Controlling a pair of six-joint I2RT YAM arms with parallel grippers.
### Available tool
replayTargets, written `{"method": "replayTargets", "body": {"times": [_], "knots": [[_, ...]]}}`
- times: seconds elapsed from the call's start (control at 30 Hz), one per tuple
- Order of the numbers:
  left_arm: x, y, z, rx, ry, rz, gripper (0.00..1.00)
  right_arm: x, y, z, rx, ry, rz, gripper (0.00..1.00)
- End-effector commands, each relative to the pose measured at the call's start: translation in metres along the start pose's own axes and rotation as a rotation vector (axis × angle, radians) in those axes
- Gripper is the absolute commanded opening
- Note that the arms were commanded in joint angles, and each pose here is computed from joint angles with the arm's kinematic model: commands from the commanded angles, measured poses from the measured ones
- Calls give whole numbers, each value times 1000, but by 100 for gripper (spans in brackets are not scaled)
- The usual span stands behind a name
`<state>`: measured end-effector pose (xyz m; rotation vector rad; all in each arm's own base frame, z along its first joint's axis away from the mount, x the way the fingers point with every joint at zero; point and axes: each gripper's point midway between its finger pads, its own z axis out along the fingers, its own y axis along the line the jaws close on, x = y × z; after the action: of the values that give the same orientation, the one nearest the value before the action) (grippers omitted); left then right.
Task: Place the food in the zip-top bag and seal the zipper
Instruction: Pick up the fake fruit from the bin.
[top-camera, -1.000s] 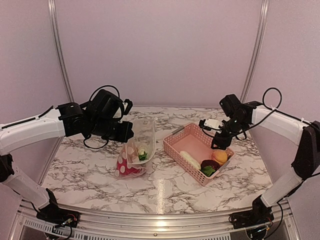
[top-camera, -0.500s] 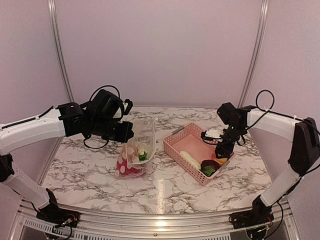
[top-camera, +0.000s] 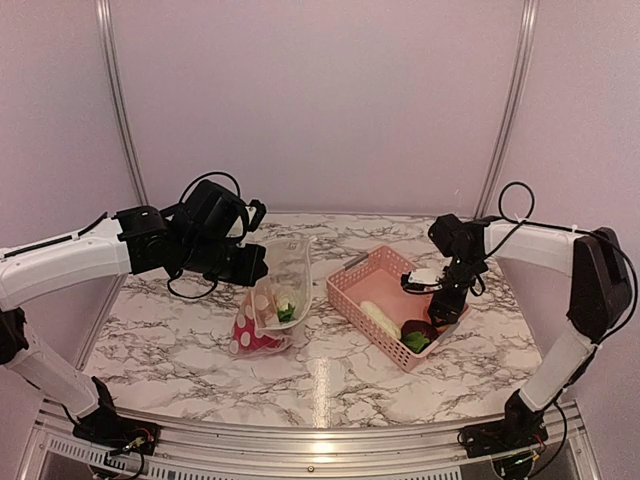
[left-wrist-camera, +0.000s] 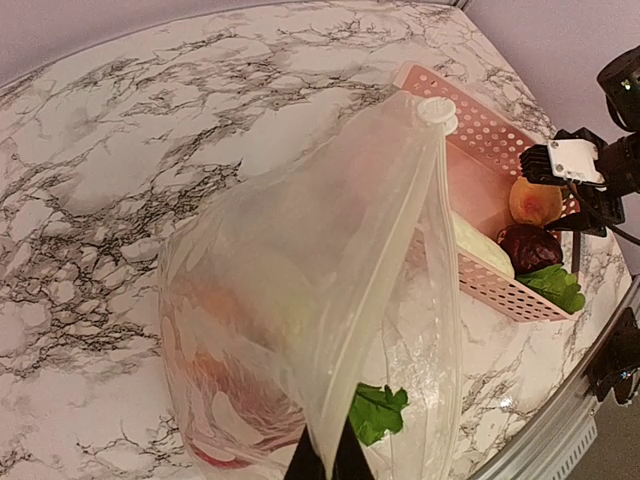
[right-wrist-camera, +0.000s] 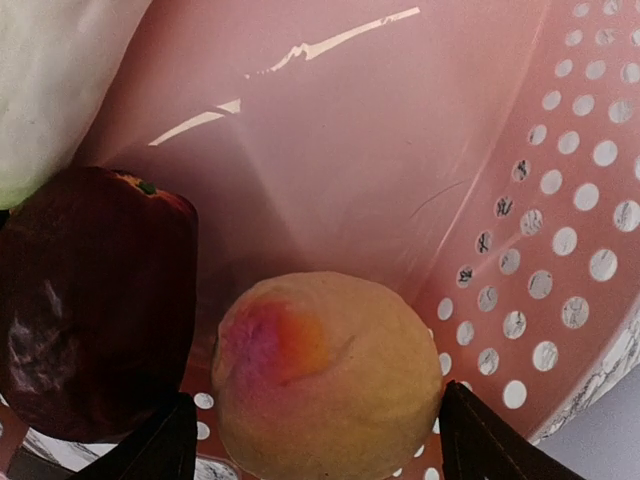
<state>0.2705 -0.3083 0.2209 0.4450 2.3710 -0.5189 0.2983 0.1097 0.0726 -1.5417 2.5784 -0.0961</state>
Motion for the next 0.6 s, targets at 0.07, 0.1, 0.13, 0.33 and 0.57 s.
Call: {"method": "replayTargets", "body": {"times": [0.07, 0.1, 0.13, 0.33, 0.57], "knots": [[6, 1, 2, 6, 15, -5, 0, 11, 2, 13, -28, 61, 30, 80], [6, 1, 2, 7, 14, -6, 0, 11, 2, 15, -29, 64, 31, 80], [6, 1, 2, 7, 13, -6, 0, 11, 2, 16, -32, 66, 33, 79], [7, 2, 2, 8, 12, -10, 0, -2, -8, 8, -9, 31, 58, 63], [6, 2, 1, 5, 4, -10, 0, -41, -20, -41, -3, -152, 73, 55]]}}
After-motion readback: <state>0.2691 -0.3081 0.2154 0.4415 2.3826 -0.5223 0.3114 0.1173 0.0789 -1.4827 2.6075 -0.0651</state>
